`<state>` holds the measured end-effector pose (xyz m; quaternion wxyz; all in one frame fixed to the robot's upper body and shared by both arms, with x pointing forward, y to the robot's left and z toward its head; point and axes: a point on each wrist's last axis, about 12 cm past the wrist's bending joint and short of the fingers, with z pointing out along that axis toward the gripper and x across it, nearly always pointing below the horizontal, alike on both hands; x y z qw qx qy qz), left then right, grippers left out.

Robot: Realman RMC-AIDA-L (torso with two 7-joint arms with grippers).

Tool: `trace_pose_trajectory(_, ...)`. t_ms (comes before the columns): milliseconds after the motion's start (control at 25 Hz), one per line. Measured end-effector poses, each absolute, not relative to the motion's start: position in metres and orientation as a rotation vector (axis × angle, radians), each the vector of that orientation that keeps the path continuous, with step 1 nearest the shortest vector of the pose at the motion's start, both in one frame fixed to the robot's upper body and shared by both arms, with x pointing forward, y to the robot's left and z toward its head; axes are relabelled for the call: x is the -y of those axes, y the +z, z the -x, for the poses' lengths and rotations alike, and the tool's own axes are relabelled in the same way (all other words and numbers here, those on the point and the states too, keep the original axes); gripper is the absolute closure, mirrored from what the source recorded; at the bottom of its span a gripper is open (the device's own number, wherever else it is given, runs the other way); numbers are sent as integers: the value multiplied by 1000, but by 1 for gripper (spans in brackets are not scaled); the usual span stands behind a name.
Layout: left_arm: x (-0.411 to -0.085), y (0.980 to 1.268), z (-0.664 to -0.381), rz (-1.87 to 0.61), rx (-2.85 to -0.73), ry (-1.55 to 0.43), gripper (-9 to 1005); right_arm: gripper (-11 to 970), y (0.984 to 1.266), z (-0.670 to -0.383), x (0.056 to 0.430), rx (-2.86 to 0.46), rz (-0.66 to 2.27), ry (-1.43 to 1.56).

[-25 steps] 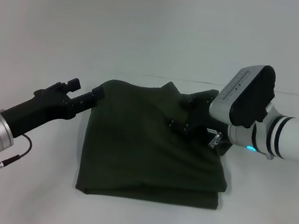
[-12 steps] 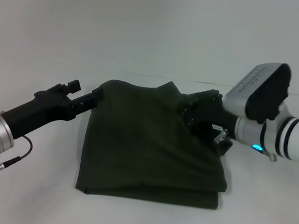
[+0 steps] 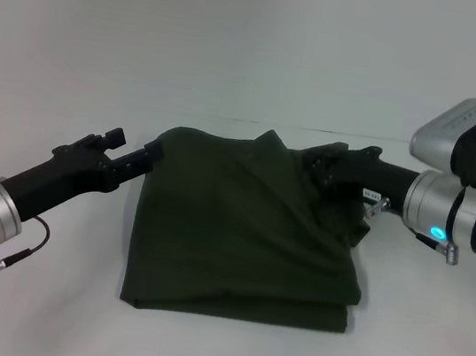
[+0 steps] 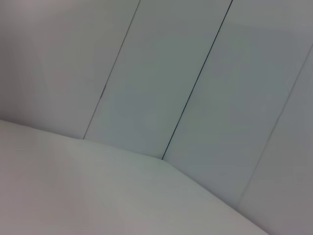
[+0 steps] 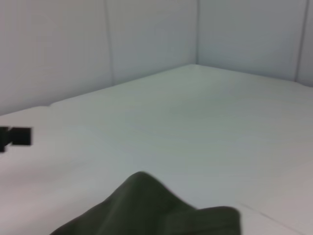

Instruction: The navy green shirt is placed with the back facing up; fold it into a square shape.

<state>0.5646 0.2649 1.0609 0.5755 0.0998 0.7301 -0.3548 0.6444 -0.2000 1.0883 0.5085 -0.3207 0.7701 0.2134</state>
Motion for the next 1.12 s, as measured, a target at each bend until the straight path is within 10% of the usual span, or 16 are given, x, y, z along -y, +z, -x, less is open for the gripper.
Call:
trace_pose_trajectory(280,-264,1059,-566,-224,-1722,-824,148,926,1083,-641,186,-1845,970,434)
trace_pose_trajectory(600,-264,1057,-565,-219,-1728,-824,148,514,1076,-641,175,-1837,1079,334)
trace_pose_trajectory(1120,-264,1056,-564,-217,-1730,-826,151,528,1069,-643,172,-1847,1125,215)
